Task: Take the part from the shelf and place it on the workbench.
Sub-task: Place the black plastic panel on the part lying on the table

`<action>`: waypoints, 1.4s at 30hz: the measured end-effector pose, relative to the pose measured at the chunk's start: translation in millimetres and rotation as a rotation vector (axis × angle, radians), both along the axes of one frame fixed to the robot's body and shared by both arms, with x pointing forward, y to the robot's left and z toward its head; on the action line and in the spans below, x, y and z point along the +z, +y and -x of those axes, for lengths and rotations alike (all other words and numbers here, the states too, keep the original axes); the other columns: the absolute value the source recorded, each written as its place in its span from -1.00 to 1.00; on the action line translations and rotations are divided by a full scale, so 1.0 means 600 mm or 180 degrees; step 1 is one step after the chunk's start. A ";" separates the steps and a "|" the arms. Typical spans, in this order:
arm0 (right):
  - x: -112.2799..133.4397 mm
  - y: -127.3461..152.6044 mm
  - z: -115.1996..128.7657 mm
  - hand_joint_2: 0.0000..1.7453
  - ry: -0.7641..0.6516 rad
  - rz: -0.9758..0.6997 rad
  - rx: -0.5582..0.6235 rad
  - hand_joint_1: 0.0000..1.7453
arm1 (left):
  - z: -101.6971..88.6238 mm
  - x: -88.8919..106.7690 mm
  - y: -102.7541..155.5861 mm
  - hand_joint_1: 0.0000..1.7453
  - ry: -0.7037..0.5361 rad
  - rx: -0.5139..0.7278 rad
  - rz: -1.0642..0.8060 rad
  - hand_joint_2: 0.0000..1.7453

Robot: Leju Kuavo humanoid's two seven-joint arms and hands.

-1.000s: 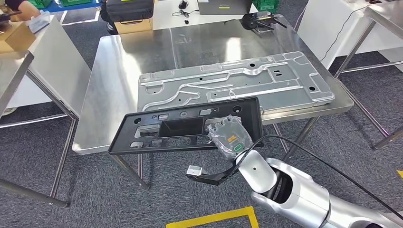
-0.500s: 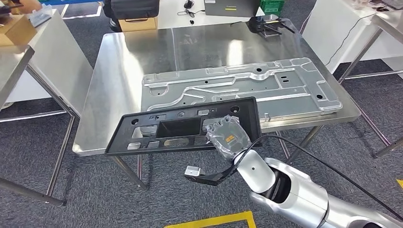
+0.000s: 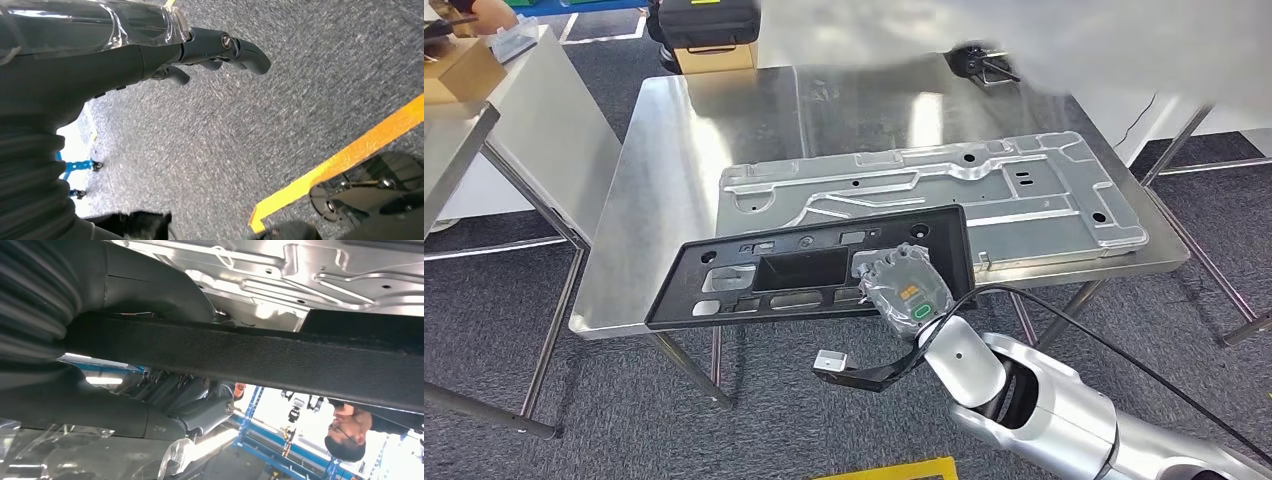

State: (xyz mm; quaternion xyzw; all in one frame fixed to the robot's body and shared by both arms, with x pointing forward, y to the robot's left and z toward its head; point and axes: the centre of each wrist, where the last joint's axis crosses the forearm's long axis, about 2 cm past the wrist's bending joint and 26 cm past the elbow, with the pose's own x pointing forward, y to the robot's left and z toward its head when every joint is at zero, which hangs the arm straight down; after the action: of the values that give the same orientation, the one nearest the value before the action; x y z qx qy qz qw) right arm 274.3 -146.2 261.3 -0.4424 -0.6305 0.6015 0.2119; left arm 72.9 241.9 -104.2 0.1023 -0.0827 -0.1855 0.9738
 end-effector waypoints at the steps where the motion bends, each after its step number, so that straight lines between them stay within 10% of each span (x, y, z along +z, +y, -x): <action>1: 0.001 0.000 0.000 1.00 -0.0005 0.0000 0.0000 1.00 | 0.000 0.000 0.000 -1.00 -0.0002 -0.0002 0.0000 1.00; 42: 0.000 0.000 0.001 1.00 -0.0003 -0.0014 0.0007 1.00 | 0.000 0.000 0.000 -1.00 0.0001 0.0000 -0.0001 1.00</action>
State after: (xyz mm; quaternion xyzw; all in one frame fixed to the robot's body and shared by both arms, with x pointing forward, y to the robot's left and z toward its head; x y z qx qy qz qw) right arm 273.8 -145.9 261.2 -0.4415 -0.6325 0.6001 0.2118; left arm 72.8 242.0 -104.2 0.1024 -0.0825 -0.1855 0.9738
